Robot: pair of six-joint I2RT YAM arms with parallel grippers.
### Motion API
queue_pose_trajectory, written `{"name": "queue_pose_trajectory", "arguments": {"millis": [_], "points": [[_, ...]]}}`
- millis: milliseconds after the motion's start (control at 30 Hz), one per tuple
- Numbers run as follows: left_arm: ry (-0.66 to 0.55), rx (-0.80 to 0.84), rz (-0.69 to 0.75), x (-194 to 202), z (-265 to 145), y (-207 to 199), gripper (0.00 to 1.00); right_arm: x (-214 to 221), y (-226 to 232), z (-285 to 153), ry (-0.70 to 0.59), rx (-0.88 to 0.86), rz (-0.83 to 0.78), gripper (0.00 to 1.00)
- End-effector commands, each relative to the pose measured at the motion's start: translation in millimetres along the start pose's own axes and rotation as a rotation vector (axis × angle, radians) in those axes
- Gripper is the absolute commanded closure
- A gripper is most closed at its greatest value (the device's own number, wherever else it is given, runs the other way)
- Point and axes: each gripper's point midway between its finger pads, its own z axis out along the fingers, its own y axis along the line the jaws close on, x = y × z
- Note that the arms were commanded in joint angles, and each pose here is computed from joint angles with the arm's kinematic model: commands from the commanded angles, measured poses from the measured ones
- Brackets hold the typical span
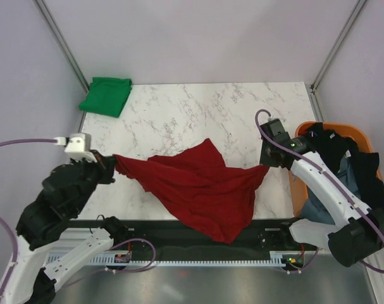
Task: Fold and stack the t-shirts
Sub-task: Flatten the tshirt out
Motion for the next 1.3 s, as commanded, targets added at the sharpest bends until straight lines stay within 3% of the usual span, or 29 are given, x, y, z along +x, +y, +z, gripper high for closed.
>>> {"name": "queue_pose_trajectory", "arguments": {"millis": [0, 133, 233, 300, 433, 600, 667, 733, 767, 867, 933, 1067, 1200, 1267], "points": [[0.100, 0.021, -0.064, 51, 6, -1, 0.98, 14, 8, 17, 0.023, -0.038, 0.030, 0.97], [0.136, 0.010, -0.075, 88, 7, 10, 0.98, 26, 14, 33, 0.045, -0.061, 0.014, 0.89], [0.123, 0.023, -0.076, 90, 6, 10, 0.98, 16, 15, 45, 0.043, -0.024, -0.016, 0.93], [0.110, 0.019, -0.072, 87, 7, 11, 0.98, -5, 23, 46, 0.014, -0.017, -0.022, 0.99], [0.094, 0.004, -0.046, 82, 7, 14, 0.98, -61, 34, 57, -0.068, 0.055, -0.044, 1.00], [0.033, -0.013, -0.069, 74, -1, 23, 0.98, -162, 57, 34, -0.322, 0.044, -0.068, 1.00], [0.024, -0.013, -0.087, 78, -1, 24, 0.98, -190, 60, 37, -0.367, 0.068, -0.057, 1.00], [0.028, 0.017, -0.104, 83, 2, 19, 0.98, -191, 58, 58, -0.312, 0.106, -0.087, 1.00], [0.032, 0.026, -0.108, 86, 3, 17, 0.98, -203, 60, 55, -0.323, 0.108, -0.079, 0.87], [0.061, 0.060, -0.123, 98, 9, 8, 0.97, -183, 51, 74, -0.206, 0.184, -0.093, 0.21], [0.083, 0.093, -0.116, 106, 12, 2, 0.96, -168, 50, 70, -0.173, 0.165, -0.063, 0.18], [0.074, 0.107, -0.105, 105, 14, 0, 0.95, -94, 44, 64, -0.107, 0.088, -0.031, 0.18], [0.090, 0.110, -0.107, 112, 17, -2, 0.95, -18, 62, 37, -0.056, -0.085, 0.022, 0.22], [0.089, 0.105, -0.109, 113, 18, -1, 0.95, 29, 58, 44, 0.027, -0.094, 0.018, 0.26]]}}
